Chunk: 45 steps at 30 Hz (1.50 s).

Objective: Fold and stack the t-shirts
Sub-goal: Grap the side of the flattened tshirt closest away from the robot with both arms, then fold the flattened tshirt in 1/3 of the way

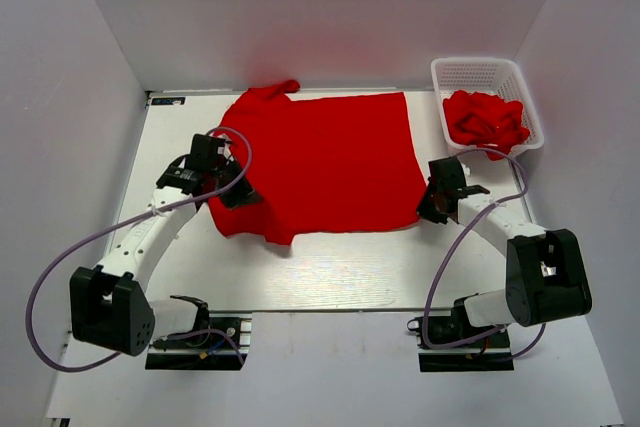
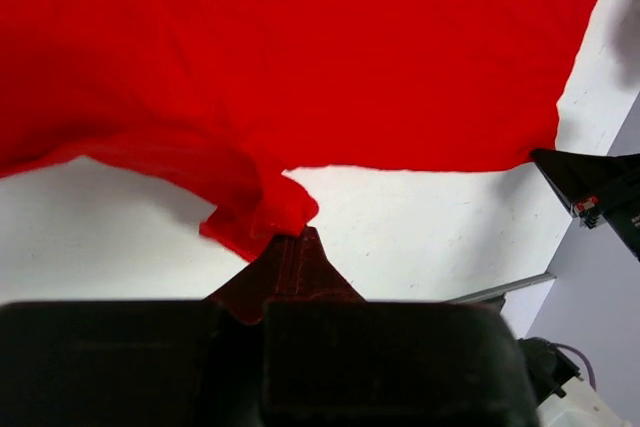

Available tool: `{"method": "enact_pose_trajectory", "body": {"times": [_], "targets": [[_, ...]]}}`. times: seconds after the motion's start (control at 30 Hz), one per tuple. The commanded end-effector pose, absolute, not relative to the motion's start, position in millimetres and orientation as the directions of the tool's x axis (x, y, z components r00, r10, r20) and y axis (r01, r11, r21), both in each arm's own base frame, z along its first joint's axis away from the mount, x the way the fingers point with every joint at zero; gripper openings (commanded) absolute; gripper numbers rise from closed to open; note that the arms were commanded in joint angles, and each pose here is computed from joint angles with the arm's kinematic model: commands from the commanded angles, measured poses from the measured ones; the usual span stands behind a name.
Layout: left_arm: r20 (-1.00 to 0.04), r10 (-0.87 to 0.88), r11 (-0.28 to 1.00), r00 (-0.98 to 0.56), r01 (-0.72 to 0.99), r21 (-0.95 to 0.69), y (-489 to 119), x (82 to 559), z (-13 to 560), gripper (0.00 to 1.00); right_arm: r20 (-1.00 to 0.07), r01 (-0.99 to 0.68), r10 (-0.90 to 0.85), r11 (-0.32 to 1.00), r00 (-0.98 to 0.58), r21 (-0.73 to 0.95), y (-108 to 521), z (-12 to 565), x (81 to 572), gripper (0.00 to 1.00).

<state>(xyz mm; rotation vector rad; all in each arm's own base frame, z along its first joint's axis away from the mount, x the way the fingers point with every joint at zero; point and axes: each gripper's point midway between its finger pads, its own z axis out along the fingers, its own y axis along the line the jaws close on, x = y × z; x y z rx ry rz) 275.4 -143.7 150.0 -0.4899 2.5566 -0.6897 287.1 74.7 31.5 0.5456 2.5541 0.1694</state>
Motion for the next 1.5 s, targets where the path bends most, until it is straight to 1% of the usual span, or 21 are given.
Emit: {"method": "enact_pose_trajectory", "body": {"times": [0.0, 0.13, 0.3, 0.4, 0.47, 0.6, 0.83, 1.03, 1.17, 1.47], "targets": [[-0.404, -0.457, 0.794, -0.793, -0.159, -0.586, -147, 303, 179, 0.00, -0.508, 0.307, 0.382, 0.924, -0.772, 0.228, 77, 50, 307, 0.00], [-0.445, -0.484, 0.807, -0.754, -0.187, -0.560, -140, 327, 187, 0.00, -0.540, 0.308, 0.378, 0.926, -0.752, 0.219, 76, 64, 325, 0.00], [-0.492, -0.477, 0.826, -0.728, -0.180, -0.534, -138, 354, 202, 0.00, -0.571, 0.303, 0.358, 0.933, -0.739, 0.193, 73, 76, 339, 0.00], [-0.495, -0.481, 0.835, -0.724, -0.205, -0.510, -136, 367, 202, 0.00, -0.586, 0.308, 0.351, 0.935, -0.730, 0.176, 70, 82, 348, 0.00], [-0.515, -0.493, 0.837, -0.701, -0.220, -0.502, -130, 378, 208, 0.00, -0.595, 0.308, 0.346, 0.936, -0.725, 0.169, 70, 87, 354, 0.00], [-0.531, -0.478, 0.848, -0.699, -0.211, -0.485, -131, 395, 209, 0.00, -0.605, 0.300, 0.333, 0.941, -0.723, 0.160, 71, 92, 365, 0.00], [-0.632, -0.424, 0.883, -0.648, -0.142, -0.447, -129, 426, 233, 0.00, -0.613, 0.290, 0.314, 0.946, -0.725, 0.143, 72, 96, 384, 0.00], [-0.656, -0.397, 0.901, -0.642, -0.137, -0.411, -124, 446, 236, 0.00, -0.628, 0.277, 0.301, 0.951, -0.717, 0.140, 75, 103, 395, 0.00], [-0.695, -0.403, 0.908, -0.595, -0.167, -0.384, -112, 460, 250, 0.00, -0.638, 0.275, 0.294, 0.952, -0.711, 0.133, 73, 106, 403, 0.00], [-0.693, -0.400, 0.913, -0.600, -0.189, -0.363, -100, 476, 239, 0.00, -0.657, 0.233, 0.254, 0.965, -0.710, 0.122, 80, 116, 429, 0.00]]}}
